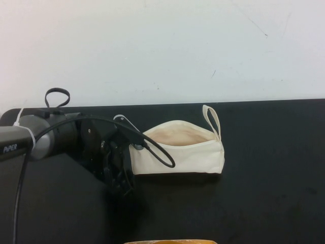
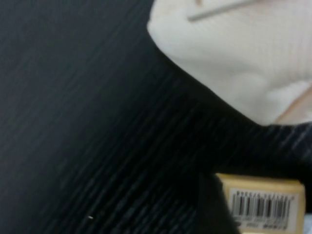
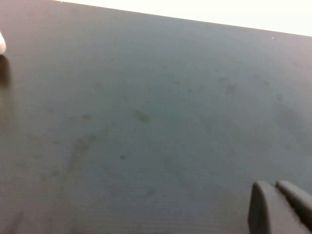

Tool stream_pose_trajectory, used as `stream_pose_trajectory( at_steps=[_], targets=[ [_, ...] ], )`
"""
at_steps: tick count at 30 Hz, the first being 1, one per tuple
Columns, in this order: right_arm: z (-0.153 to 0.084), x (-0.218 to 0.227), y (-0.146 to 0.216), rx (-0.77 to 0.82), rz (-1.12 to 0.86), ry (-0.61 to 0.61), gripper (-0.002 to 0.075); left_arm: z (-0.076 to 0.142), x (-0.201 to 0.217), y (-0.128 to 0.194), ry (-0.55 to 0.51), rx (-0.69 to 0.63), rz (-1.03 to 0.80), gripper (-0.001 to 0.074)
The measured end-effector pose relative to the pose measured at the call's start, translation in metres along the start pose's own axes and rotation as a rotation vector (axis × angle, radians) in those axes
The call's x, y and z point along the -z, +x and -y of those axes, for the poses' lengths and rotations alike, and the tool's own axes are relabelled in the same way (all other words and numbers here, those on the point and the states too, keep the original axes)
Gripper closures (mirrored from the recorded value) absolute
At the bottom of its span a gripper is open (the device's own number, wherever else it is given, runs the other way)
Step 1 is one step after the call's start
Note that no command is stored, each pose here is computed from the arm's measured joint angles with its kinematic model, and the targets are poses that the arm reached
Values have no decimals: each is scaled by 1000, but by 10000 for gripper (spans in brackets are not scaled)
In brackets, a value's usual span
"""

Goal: Put eraser into pencil case
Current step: Pick up the eraser from the table, then place the eraser on the pencil case

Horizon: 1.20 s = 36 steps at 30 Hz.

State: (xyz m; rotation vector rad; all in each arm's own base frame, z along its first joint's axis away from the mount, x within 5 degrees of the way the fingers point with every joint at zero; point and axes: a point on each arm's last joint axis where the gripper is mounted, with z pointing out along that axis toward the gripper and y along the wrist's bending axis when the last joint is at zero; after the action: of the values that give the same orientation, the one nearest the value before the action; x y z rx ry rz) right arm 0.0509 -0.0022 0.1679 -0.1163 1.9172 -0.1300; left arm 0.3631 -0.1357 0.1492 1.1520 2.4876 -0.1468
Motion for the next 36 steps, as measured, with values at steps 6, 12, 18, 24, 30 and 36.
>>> stream_pose_trajectory(
  at_steps=[6, 12, 18, 24, 30, 36],
  targets=[
    [0, 0, 0, 0, 0, 0, 727, 3, 0, 3, 40, 11, -32, 449],
    [0, 0, 0, 0, 0, 0, 727, 8, 7, 2, 110, 58, -93, 449],
    [0, 0, 0, 0, 0, 0, 727, 10, 44, -14, 216, 47, -182, 449],
    [0, 0, 0, 0, 0, 0, 727, 6, 101, -52, 266, 65, -118, 449],
    [0, 0, 0, 0, 0, 0, 727, 1, 129, -102, 281, 205, 288, 449],
    [0, 0, 0, 0, 0, 0, 727, -5, 117, -114, 236, 214, 405, 449]
  ],
)
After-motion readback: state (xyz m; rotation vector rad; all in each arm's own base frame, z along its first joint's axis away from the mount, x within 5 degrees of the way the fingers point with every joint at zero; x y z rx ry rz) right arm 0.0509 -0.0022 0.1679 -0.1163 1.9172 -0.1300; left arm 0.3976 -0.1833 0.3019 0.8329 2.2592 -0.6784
